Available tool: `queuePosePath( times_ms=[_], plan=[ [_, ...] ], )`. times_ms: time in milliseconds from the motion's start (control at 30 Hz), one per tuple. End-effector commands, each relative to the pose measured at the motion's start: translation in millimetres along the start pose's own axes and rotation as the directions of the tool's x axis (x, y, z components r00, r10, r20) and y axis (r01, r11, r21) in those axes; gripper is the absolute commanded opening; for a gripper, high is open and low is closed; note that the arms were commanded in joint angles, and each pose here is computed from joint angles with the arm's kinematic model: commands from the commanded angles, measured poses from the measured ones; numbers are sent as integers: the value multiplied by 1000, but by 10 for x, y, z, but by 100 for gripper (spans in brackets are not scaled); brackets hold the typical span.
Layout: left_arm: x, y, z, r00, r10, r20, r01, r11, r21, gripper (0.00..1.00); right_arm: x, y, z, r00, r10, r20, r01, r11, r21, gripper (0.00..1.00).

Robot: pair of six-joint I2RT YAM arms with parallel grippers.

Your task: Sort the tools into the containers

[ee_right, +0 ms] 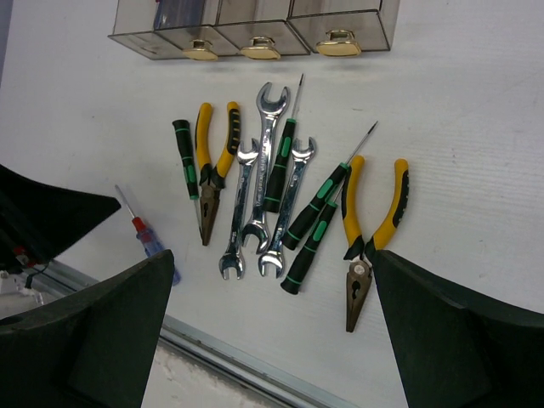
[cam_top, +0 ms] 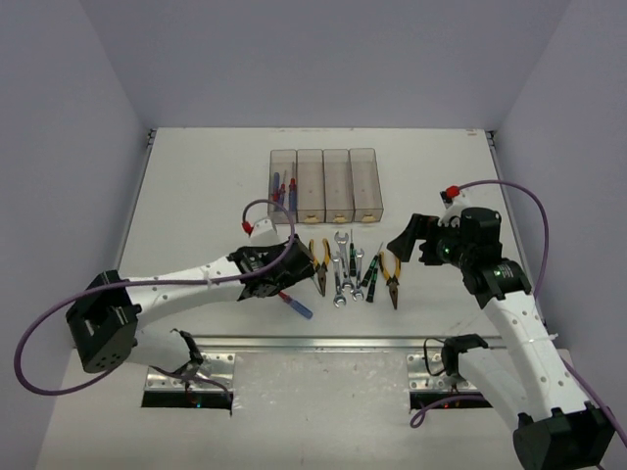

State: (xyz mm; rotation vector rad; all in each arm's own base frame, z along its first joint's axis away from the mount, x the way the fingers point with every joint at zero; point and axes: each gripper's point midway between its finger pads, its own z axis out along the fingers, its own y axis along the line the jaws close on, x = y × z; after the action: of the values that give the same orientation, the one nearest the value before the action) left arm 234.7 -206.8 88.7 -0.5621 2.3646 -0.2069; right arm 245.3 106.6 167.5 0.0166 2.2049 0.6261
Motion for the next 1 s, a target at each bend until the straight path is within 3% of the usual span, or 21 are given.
queuePosePath(
  times_ms=[0,167,300,400,467,500,533,600,700,800,867,967],
  plan=[
    [203,272,94,973,-225,45,229,949,-216,100,-106,18,-17,999,-15,47,15,1000,-5,99],
    [559,349,255,988,-146,-51,112,903,-414,94,-91,17,-29,999,-16,48,16,1000,-5,99],
    [842,346,426,983,-134,-129,68,904,-422,86,-92,22,-30,999,-16,50,17,1000,-8,99],
    [968,361,507,978,-137,-160,58,906,-420,66,-86,24,-27,999,-17,48,17,1000,-10,99],
    [1001,380,517,976,-137,-170,55,908,-416,46,-86,28,-27,999,-16,48,17,1000,-12,99],
    [1008,404,505,974,-144,-172,62,910,-409,26,-90,26,-29,999,-16,49,17,1000,-11,99],
    [996,423,492,974,-151,-166,74,914,-398,15,-91,25,-28,999,-16,49,17,1000,-11,99],
    [947,456,469,976,-162,-145,98,923,-372,4,-90,24,-24,999,-17,49,17,1000,-11,99],
    [730,476,400,988,-131,-76,101,942,-320,0,-93,25,-23,999,-17,49,18,1000,-10,99],
    [292,268,268,999,-19,37,27,974,-225,0,-94,21,-21,999,-16,48,16,1000,-9,99],
    [0,155,166,989,102,106,-81,979,-186,0,-98,20,-20,999,-15,49,15,1000,-8,99],
    [-653,-211,82,956,181,230,-169,983,-70,0,-99,14,-9,999,-16,51,16,1000,-6,99]
  ],
)
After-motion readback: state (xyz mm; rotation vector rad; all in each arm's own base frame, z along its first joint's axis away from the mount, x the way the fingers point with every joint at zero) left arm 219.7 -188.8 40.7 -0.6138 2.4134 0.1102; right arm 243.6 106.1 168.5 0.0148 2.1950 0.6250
